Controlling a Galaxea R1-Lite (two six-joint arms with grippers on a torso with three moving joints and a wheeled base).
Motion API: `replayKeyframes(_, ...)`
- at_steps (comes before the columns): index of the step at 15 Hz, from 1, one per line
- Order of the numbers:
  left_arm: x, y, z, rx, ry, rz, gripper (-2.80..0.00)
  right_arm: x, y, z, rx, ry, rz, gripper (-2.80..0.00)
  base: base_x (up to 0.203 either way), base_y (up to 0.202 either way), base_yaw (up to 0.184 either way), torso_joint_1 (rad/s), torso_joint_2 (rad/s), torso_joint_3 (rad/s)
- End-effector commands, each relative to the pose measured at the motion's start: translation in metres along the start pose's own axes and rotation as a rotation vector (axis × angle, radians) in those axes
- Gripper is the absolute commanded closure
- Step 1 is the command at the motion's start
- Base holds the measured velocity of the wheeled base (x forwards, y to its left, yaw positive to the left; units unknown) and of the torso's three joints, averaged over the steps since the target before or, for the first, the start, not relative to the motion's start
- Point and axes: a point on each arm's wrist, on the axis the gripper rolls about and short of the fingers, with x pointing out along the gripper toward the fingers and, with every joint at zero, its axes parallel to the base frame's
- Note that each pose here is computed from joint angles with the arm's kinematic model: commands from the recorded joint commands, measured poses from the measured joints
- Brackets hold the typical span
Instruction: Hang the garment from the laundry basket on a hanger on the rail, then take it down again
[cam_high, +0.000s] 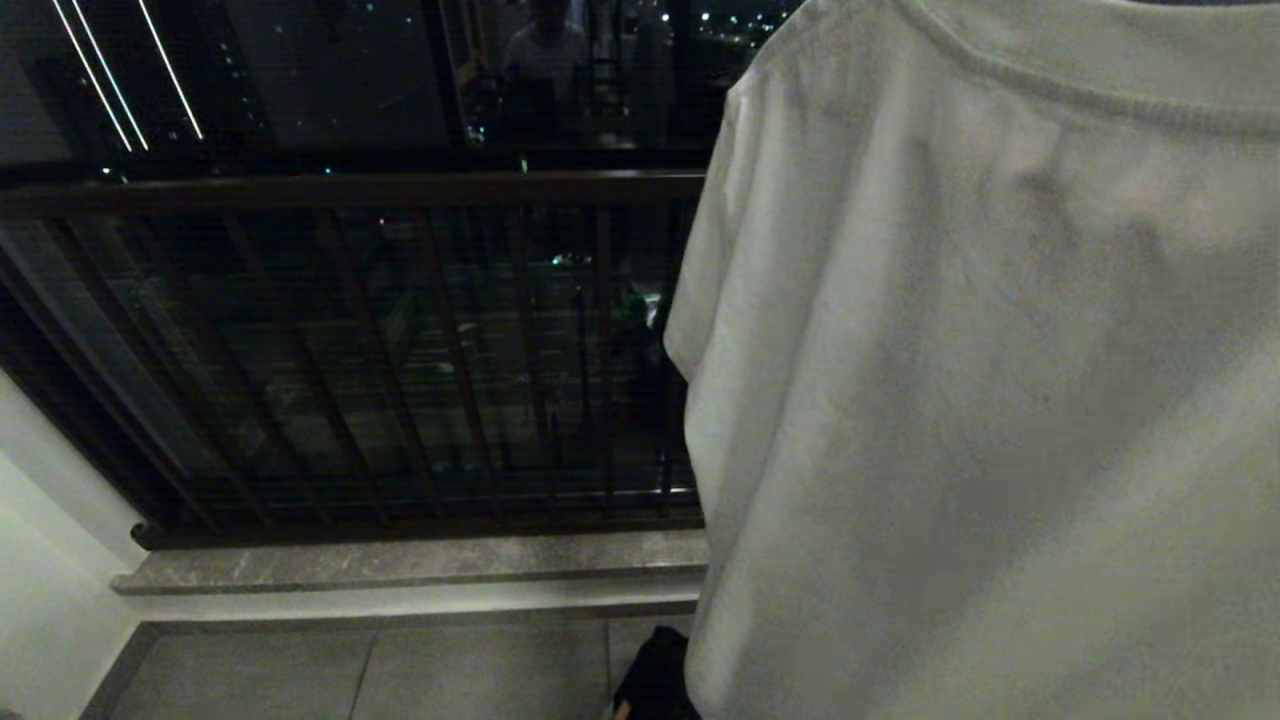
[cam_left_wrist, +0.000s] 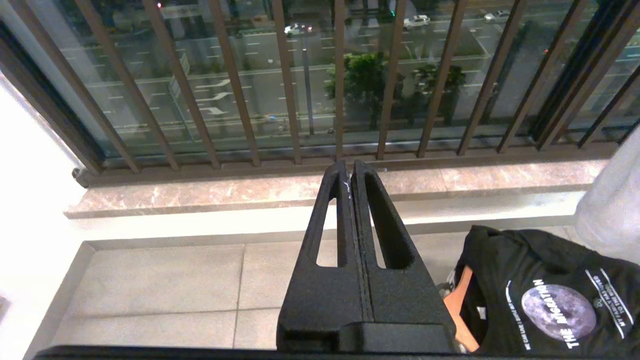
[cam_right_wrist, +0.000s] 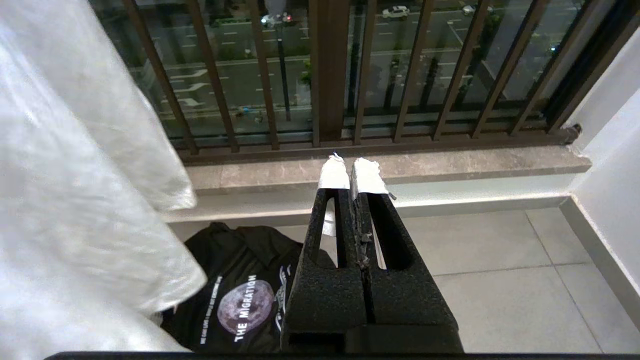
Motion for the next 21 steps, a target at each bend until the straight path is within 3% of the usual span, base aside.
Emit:
replayKeyframes(1,0.0,0.0,-0.0004,0.0,0.0,0.0,0.0,0.0001,0.0,0.0,0.0,0.002,0.0,0.0,0.0,0.0,0.0,-0.145,0.35,0.205)
replayKeyframes(8,0.0001,0.0,-0.0005,0.0,0.002,0.0,0.0,0.0001,0.0,0.0,0.0,0.002,0.0,0.0,0.0,0.0,0.0,-0.151,0.39,0.232)
replayKeyframes(21,0.0001,0.0,-0.0005,0.0,0.002,0.0,0.0,0.0001,0.0,0.0,0.0,0.002,0.0,0.0,0.0,0.0,0.0,-0.175,0.53,0.35)
